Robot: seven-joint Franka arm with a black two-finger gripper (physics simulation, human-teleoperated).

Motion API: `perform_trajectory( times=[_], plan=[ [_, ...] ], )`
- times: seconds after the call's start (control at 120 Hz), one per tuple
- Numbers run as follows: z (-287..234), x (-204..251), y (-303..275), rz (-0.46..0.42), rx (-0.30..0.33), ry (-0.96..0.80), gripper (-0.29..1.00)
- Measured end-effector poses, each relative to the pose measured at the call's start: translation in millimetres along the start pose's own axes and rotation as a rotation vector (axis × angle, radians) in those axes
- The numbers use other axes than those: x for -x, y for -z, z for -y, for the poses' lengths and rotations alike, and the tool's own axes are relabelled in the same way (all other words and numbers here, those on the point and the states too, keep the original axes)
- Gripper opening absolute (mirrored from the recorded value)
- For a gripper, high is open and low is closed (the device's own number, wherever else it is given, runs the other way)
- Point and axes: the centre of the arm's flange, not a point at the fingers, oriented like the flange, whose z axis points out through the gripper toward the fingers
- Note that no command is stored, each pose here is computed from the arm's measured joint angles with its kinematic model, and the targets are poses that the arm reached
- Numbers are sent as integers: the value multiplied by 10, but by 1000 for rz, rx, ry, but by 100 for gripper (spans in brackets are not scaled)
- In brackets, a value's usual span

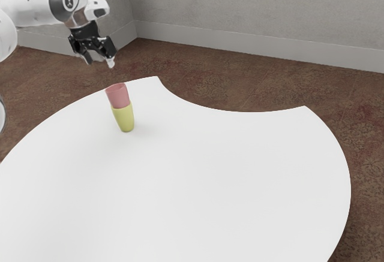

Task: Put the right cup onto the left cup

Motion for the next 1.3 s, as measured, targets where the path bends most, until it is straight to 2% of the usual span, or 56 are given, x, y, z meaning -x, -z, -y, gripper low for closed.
perform_trajectory(
  times=[0.083, 0.192, 0.417, 0.683, 1.3],
  plan=[
    [-48, 163, 235, 60, -12, -17, 69],
    [-271, 358, 654, 91, 3, -56, 70],
    [-1187, 521, 840, 137, 65, -216, 70],
    [-1515, 869, 933, 87, 32, -244, 70],
    [-1713, 814, 885, 56, 26, -243, 70]
  ],
)
